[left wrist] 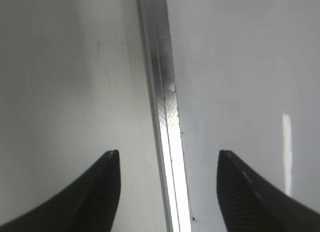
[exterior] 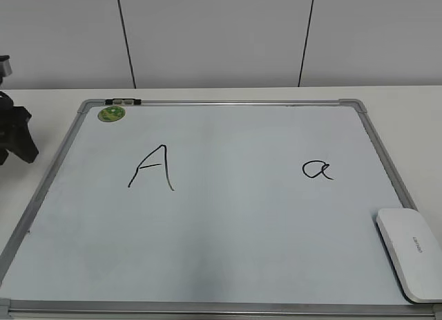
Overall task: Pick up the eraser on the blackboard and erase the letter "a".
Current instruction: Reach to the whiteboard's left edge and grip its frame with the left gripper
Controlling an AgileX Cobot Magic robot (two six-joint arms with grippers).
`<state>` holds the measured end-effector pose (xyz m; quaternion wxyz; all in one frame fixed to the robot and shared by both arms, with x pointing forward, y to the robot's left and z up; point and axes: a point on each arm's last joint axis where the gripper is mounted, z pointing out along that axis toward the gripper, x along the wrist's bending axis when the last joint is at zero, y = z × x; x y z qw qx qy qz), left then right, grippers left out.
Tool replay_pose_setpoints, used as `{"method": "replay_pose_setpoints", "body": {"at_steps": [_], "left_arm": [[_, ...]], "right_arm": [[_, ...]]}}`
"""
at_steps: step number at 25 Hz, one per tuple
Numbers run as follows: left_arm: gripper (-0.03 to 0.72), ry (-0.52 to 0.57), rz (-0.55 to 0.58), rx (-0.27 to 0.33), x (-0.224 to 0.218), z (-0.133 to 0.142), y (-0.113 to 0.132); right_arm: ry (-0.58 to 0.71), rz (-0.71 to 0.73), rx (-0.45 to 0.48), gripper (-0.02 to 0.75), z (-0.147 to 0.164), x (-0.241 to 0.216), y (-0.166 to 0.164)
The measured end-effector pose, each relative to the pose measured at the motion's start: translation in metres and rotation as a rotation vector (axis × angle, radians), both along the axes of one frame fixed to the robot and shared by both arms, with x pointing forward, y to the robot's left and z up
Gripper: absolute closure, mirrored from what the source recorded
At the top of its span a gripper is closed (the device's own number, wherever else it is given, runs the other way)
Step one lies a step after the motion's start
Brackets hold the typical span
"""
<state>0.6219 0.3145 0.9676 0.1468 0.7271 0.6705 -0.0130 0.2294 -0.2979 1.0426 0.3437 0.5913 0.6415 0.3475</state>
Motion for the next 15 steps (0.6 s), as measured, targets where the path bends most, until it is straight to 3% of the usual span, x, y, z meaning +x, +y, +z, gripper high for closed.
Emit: {"method": "replay_pose_setpoints", "body": {"at_steps": [7,15], "left_arm": [[0.249,0.053,-0.019,-0.018,0.030,-0.030,0.001],[0.345,0.097,-0.021,-0.038,0.043,-0.054,0.002]], "right_arm": [[0.000,0.000,0.000,0.151,0.000,0.000,0.000],[0.000,0.000,0.000,0.152,0.000,0.000,0.000]]}}
